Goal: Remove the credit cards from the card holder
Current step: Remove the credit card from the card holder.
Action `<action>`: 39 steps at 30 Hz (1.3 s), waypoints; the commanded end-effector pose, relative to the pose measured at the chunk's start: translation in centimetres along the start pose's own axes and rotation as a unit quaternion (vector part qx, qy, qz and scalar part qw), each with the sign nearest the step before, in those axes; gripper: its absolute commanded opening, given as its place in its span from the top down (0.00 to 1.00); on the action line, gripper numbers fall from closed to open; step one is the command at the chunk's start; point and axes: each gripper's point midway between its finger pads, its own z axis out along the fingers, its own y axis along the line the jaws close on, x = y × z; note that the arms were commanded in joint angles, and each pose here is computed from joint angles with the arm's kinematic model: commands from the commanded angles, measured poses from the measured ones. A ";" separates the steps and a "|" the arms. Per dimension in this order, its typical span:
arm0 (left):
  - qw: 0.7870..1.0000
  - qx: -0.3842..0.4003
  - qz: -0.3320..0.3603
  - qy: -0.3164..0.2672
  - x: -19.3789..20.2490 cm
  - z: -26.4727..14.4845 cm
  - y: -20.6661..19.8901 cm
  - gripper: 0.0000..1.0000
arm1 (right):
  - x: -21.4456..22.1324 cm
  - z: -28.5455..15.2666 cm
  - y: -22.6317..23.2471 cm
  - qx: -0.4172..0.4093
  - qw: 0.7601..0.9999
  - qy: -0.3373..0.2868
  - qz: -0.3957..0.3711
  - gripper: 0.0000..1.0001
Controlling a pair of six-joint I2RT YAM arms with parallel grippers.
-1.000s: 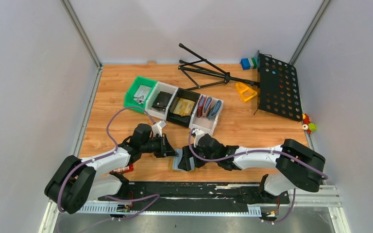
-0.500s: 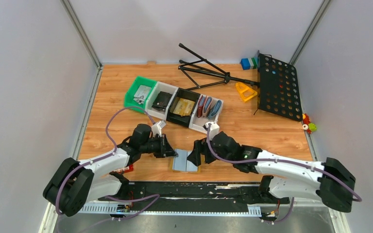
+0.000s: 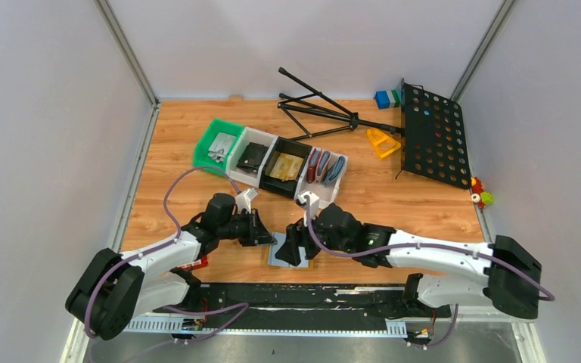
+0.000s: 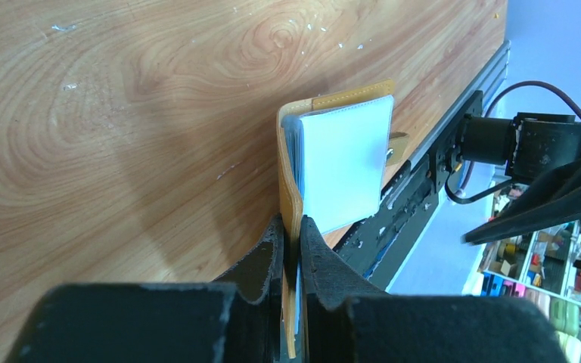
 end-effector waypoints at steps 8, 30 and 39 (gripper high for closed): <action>1.000 0.018 0.017 -0.016 -1.3 -0.3 -1.6 0.90 | 2.7 4.5 -2.0 0.012 0.998 0.039 0.049 0.25; 0.998 0.067 -0.001 -0.019 -1.2 -0.5 -3.5 0.79 | 5.8 7.2 -5.7 0.052 0.991 0.071 0.102 0.32; 0.998 0.057 0.004 -0.017 -1.2 -0.5 -3.2 0.78 | 6.2 6.4 -7.2 0.091 0.988 0.068 0.104 0.49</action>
